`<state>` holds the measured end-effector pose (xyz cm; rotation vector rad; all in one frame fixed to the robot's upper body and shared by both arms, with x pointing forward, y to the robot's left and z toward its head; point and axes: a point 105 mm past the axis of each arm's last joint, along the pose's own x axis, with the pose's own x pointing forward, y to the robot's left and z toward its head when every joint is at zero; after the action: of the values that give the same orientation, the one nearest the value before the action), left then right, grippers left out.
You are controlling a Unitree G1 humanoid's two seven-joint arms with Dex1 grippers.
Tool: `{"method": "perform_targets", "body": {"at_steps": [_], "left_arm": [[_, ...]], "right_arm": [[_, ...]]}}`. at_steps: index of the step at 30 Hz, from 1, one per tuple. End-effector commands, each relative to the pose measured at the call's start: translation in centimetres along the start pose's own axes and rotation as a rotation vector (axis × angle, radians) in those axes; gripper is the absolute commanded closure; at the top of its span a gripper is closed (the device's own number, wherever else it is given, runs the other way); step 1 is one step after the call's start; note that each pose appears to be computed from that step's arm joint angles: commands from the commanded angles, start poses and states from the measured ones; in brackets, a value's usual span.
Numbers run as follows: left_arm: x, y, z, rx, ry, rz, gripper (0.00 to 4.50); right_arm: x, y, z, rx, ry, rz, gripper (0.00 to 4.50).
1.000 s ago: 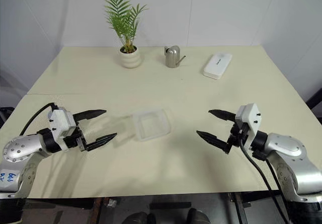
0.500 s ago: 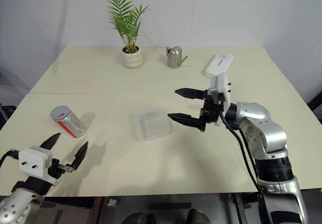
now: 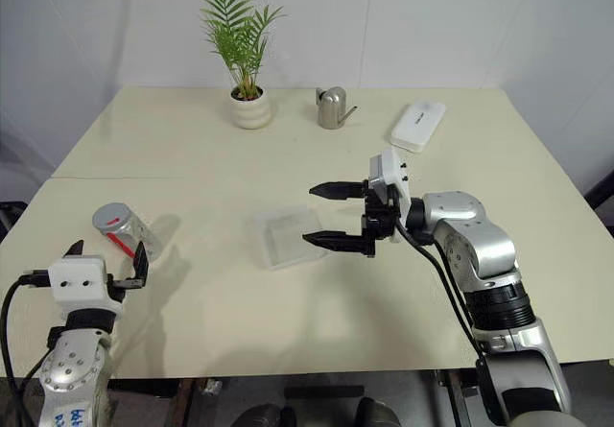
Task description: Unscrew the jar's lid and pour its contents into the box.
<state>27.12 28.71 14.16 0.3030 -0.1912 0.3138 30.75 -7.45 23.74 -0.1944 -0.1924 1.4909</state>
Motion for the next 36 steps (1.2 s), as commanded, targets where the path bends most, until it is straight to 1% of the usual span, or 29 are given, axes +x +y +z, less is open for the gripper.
{"method": "perform_targets", "body": {"at_steps": [1,5,9,11,17,20,22,26,27,30,31,32,34,35,36], "left_arm": [[0.7,0.5,0.7,0.002,-0.038,0.035,0.02],[1.9,0.3,0.5,-0.032,-0.052,0.024,0.02],[3.2,0.7,0.2,-0.059,-0.06,0.016,0.02],[3.8,0.4,0.2,-0.1,-0.072,-0.018,0.02],[4.9,0.4,0.4,-0.098,-0.092,-0.032,0.02],[5.1,0.3,0.3,-0.115,-0.09,-0.042,0.65],[5.2,0.0,0.3,-0.119,-0.092,-0.054,1.3],[5.3,-0.4,0.0,-0.137,-0.073,-0.065,2.43],[5.3,-0.3,-0.1,-0.141,-0.068,-0.062,2.53],[5.5,-0.2,0.0,-0.149,-0.067,-0.066,2.53],[5.7,-0.6,0.9,-0.158,-0.093,-0.098,2.53],[6.0,-1.2,2.5,-0.169,-0.139,-0.164,2.53],[6.3,-3.6,6.3,-0.181,-0.236,-0.383,2.53],[6.2,-4.4,7.3,-0.183,-0.261,-0.463,2.53],[5.8,-5.9,8.5,-0.177,-0.279,-0.593,2.53]], "right_arm": [[0.5,0.6,1.3,-0.048,-0.028,0.019,0.0],[0.6,0.7,1.5,-0.05,-0.038,0.001,0.0],[0.5,0.8,1.6,-0.054,-0.045,-0.019,0.0],[0.5,0.7,1.7,-0.059,-0.048,-0.031,0.0],[0.3,0.8,1.7,-0.066,-0.057,-0.063,0.0],[0.2,0.9,1.7,-0.065,-0.06,-0.076,0.0],[0.1,0.9,1.7,-0.065,-0.063,-0.086,0.0],[0.0,0.7,1.7,-0.065,-0.068,-0.109,0.0],[0.0,0.7,1.7,-0.066,-0.07,-0.113,0.0],[0.0,0.5,1.8,-0.068,-0.076,-0.126,0.0],[0.1,0.3,2.1,-0.07,-0.085,-0.137,0.0],[0.3,0.1,2.5,-0.073,-0.099,-0.144,0.0],[1.1,-0.2,3.7,-0.075,-0.113,-0.15,0.0],[1.4,-0.3,4.0,-0.074,-0.113,-0.151,0.0],[1.9,-0.1,4.4,-0.069,-0.122,-0.138,0.0]]}}
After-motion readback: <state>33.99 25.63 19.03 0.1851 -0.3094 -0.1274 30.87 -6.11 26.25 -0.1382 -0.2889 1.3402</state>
